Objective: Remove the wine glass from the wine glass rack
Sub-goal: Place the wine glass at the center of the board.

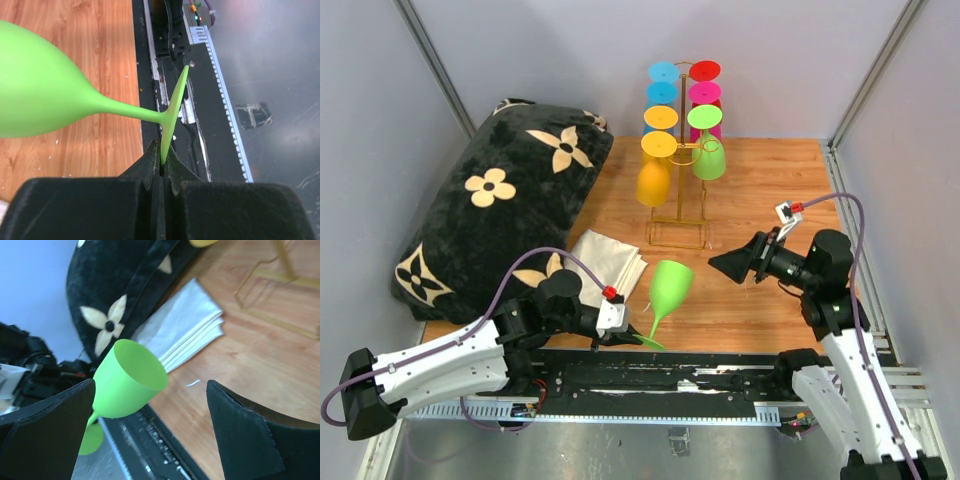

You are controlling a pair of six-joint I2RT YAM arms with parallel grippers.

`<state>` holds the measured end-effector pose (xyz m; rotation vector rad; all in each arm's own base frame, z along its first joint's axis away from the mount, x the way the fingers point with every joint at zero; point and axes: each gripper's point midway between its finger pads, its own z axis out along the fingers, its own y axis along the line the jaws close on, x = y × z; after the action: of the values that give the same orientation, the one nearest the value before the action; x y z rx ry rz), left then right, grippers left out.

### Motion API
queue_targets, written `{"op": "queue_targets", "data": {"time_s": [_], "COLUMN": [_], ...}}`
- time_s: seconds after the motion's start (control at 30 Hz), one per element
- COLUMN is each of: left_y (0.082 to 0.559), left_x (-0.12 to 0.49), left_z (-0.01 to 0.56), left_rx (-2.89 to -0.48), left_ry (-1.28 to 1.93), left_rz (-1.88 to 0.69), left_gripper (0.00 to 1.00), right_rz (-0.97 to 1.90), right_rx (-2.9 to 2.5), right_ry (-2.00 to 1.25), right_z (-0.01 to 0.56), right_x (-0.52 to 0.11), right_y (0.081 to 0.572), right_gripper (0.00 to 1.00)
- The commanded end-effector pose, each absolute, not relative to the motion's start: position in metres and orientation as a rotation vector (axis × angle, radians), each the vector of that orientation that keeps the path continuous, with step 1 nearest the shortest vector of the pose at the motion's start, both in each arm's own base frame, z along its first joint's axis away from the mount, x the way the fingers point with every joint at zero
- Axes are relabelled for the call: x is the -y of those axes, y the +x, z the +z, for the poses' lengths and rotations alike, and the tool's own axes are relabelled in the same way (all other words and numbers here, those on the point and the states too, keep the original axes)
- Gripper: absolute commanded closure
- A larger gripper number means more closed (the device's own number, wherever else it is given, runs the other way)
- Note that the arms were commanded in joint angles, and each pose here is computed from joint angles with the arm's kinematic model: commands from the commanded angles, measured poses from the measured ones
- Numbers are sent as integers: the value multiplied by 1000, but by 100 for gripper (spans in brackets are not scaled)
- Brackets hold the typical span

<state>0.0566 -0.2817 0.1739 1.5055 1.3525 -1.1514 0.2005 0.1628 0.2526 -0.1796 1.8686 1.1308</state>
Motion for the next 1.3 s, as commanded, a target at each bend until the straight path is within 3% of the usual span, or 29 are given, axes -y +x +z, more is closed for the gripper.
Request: {"op": "queue_targets", "data": {"time_s": [0.0,0.37,0.47,0.7,0.9,1.03,1.17,1.27], "left_y": [51,48,47,52,57,58,60,64], "left_x": [276,277,276,272,269,268,268,268], "left_z": [168,160,160,155,150,150,149,149], "left_rx": [-1186,-1151,-1154,-1196,-1234,-1238,-1245,-1252], "left_ry": [1655,1658,1657,1649,1645,1642,1638,1630], "left_rz": [-1073,-1090,-1099,-1060,-1016,-1007,-993,-975], "left_gripper": [100,100,100,100,100,100,99,99], "right_rz": [1407,1583,1636,1689,1732,1752,1768,1775], "right_rx": [-1860,-1919,-1950,-1954,-1928,-1905,-1898,-1893], "right_ry": [-361,-553,-631,-682,-729,-757,-782,-800], "right_z": [265,245,241,239,242,246,247,247], "right_x": [-189,-222,-237,-244,-246,-246,-248,-250], "right_y": [173,156,147,143,136,130,124,121], "right_gripper": [9,20,30,38,57,57,45,49]}}
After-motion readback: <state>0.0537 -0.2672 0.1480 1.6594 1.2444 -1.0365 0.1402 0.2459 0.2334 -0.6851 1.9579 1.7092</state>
